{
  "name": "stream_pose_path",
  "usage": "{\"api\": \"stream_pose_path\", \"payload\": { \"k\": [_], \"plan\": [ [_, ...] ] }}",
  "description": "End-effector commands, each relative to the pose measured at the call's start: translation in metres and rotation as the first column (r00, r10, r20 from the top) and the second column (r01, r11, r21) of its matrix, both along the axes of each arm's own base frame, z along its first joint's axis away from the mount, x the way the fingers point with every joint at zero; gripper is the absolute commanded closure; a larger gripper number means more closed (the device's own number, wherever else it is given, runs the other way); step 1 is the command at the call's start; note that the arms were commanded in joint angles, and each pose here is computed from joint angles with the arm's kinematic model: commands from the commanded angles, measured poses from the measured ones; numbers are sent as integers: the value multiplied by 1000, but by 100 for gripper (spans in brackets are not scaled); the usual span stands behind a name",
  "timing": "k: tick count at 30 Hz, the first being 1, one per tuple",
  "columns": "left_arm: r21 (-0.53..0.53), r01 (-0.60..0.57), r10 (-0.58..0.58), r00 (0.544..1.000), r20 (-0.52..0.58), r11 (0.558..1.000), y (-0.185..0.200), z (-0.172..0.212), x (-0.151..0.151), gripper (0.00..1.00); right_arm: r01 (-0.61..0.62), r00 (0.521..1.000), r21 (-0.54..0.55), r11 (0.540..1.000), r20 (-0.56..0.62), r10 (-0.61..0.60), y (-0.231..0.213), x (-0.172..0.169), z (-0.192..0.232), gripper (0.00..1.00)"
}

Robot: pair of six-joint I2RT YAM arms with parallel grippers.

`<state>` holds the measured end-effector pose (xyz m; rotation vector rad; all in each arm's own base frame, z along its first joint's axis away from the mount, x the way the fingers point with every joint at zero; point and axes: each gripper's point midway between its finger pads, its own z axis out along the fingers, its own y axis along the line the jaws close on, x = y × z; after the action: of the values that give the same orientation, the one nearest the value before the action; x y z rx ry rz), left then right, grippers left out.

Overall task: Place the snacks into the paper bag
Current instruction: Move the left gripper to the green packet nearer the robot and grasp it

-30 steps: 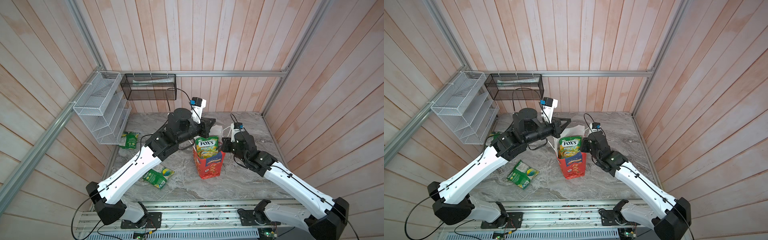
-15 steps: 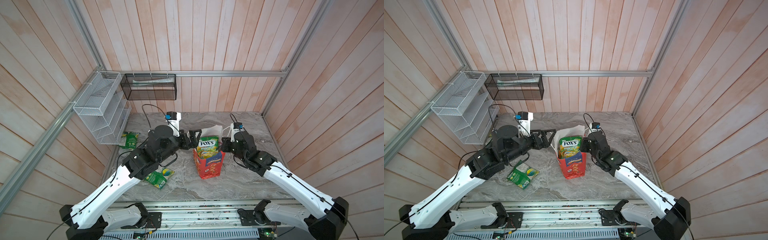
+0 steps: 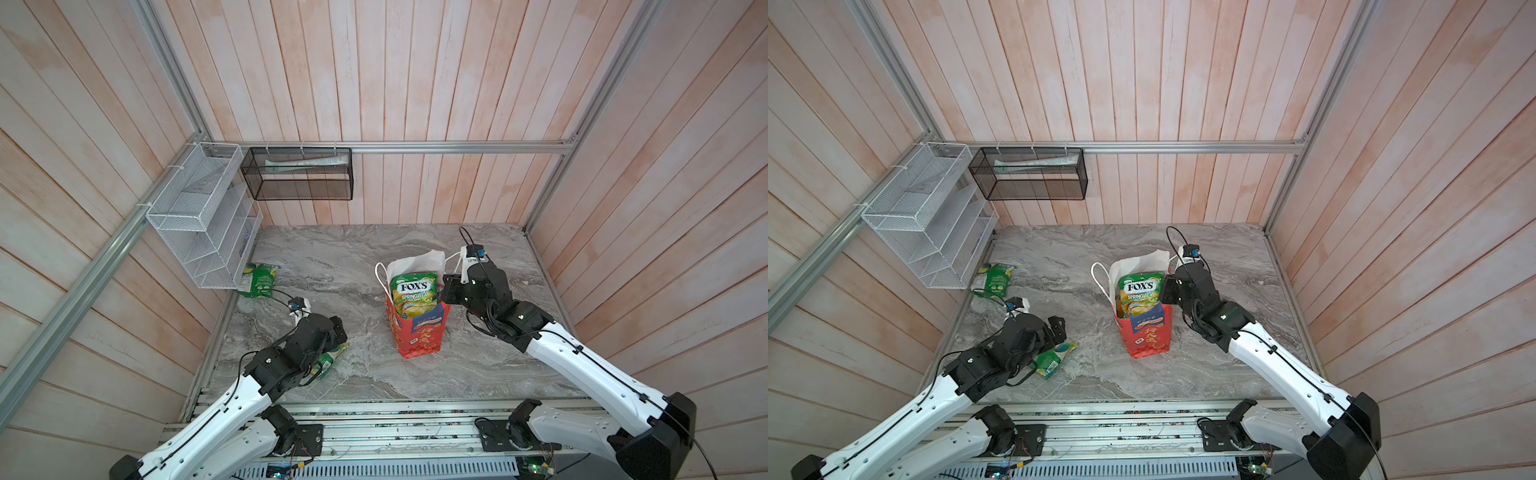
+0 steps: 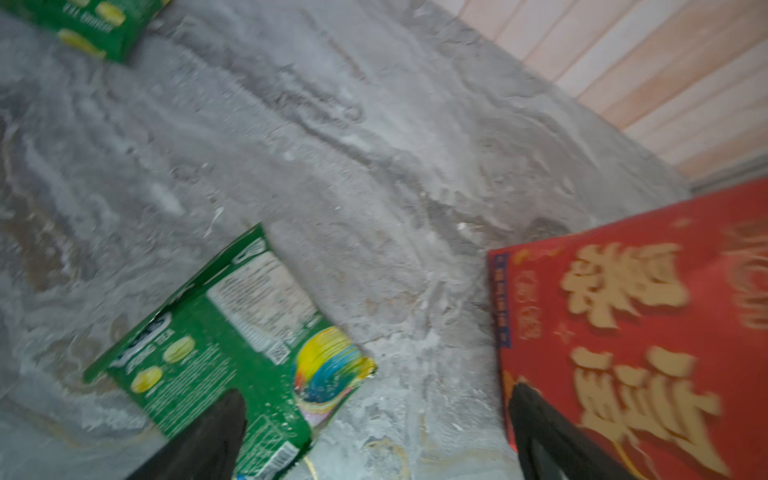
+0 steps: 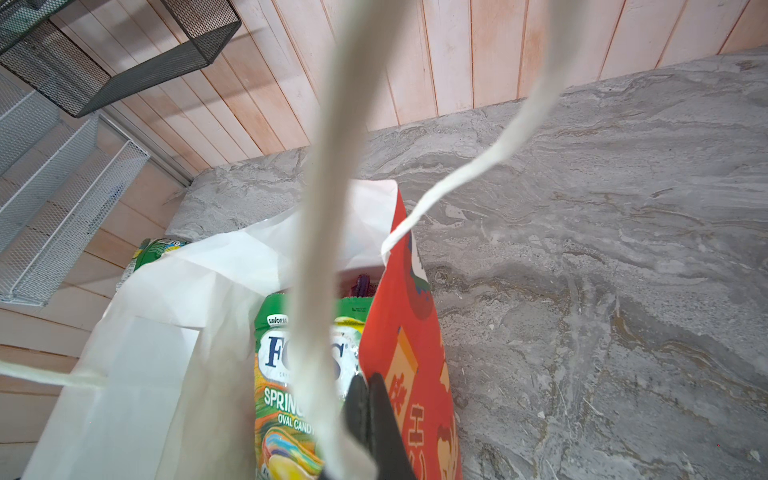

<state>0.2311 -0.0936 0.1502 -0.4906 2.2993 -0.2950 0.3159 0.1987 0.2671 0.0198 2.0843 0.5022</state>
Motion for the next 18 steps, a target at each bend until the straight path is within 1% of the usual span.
{"api": "stream_pose_path", "payload": {
  "k": [1,3,7,13,18],
  "plan": [
    [4,-173,172,978,-115,985,26,-32,-17,0,1,1000,-30,1000,0,-1,1,3,-1,100],
    [25,-230,231,959,-166,973,34,-49,-26,0,5,1000,-31,1000,2,-5,0,3,0,100],
    [21,-259,256,936,-243,966,34,-78,-36,0,6,1000,-32,999,5,-6,-1,3,1,100],
    [8,-288,280,923,-262,957,34,-94,-35,0,6,1000,-31,1000,8,-6,-2,2,3,100],
    [14,-327,316,901,-298,945,34,-104,-36,0,8,1000,-30,1000,11,-7,-2,1,4,100]
  ]
}}
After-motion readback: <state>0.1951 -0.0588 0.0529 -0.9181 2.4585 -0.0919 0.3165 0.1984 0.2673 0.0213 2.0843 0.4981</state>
